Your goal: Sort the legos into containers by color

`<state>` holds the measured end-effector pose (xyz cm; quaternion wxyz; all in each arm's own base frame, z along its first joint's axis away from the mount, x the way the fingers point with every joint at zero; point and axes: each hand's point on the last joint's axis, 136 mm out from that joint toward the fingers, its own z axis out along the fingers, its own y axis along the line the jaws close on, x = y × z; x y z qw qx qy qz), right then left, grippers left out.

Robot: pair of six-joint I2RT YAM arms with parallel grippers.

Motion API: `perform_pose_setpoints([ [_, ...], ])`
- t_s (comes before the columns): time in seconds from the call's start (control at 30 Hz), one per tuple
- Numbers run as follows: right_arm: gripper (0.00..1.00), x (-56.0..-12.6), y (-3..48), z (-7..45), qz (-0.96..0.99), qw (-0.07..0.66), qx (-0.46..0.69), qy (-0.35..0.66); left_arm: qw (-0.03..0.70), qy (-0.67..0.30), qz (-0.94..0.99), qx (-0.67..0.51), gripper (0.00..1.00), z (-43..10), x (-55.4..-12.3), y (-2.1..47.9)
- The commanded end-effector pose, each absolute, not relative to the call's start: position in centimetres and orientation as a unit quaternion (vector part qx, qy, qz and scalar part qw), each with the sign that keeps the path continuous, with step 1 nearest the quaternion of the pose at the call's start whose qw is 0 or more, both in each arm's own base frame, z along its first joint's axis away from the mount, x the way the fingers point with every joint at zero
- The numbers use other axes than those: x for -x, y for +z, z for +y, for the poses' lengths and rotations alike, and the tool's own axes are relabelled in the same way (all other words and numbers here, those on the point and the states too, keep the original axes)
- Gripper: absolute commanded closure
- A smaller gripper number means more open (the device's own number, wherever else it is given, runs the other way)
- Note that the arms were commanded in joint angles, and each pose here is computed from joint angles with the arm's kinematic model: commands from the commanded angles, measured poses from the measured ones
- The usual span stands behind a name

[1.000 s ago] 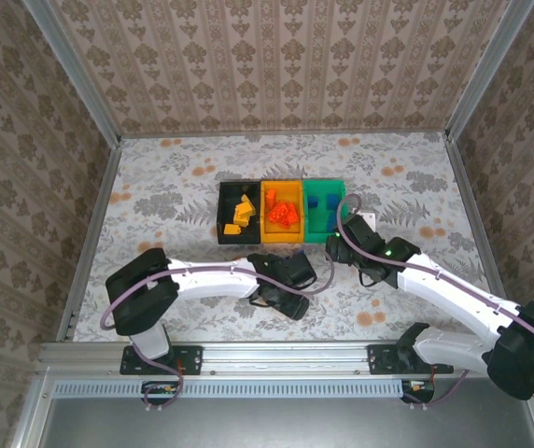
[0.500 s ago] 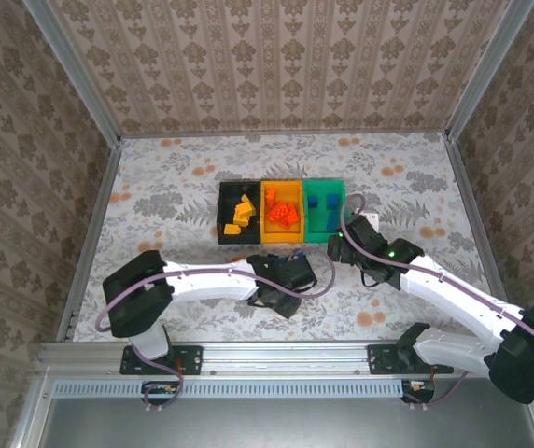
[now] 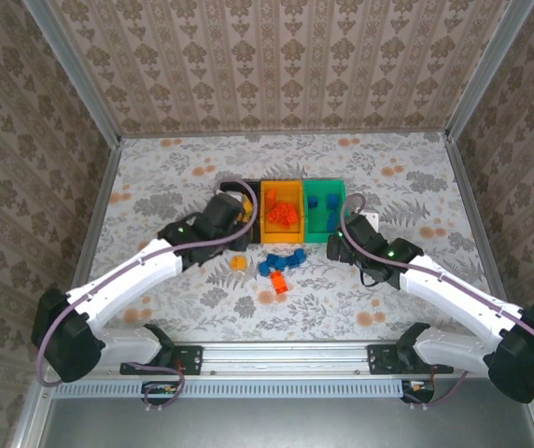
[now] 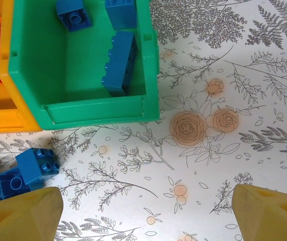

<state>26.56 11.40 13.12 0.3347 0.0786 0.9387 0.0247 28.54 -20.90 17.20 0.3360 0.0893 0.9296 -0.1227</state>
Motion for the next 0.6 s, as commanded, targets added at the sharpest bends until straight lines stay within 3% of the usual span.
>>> perform_pose_setpoints([
  [0.0, 0.11, -26.7, 12.6, 11.4, 0.940, 0.329, -0.086, 0.027, 0.365, -0.115, 0.920, -0.079, 0.64, -20.6, -32.7, 18.1],
  [0.27, 0.11, -26.2, 11.8, 11.4, 0.945, 0.317, -0.079, 0.027, 0.345, -0.105, 0.931, -0.055, 0.64, -21.0, -38.0, 15.5],
  [0.43, 0.11, -26.1, 11.7, 11.7, 0.945, 0.318, -0.071, 0.036, 0.337, -0.110, 0.933, -0.054, 0.41, -21.7, -38.9, 15.6],
  [0.57, 0.11, -26.2, 11.5, 12.2, 0.945, 0.319, -0.059, 0.045, 0.355, -0.130, 0.924, -0.049, 0.28, -21.9, -38.5, 17.9],
])
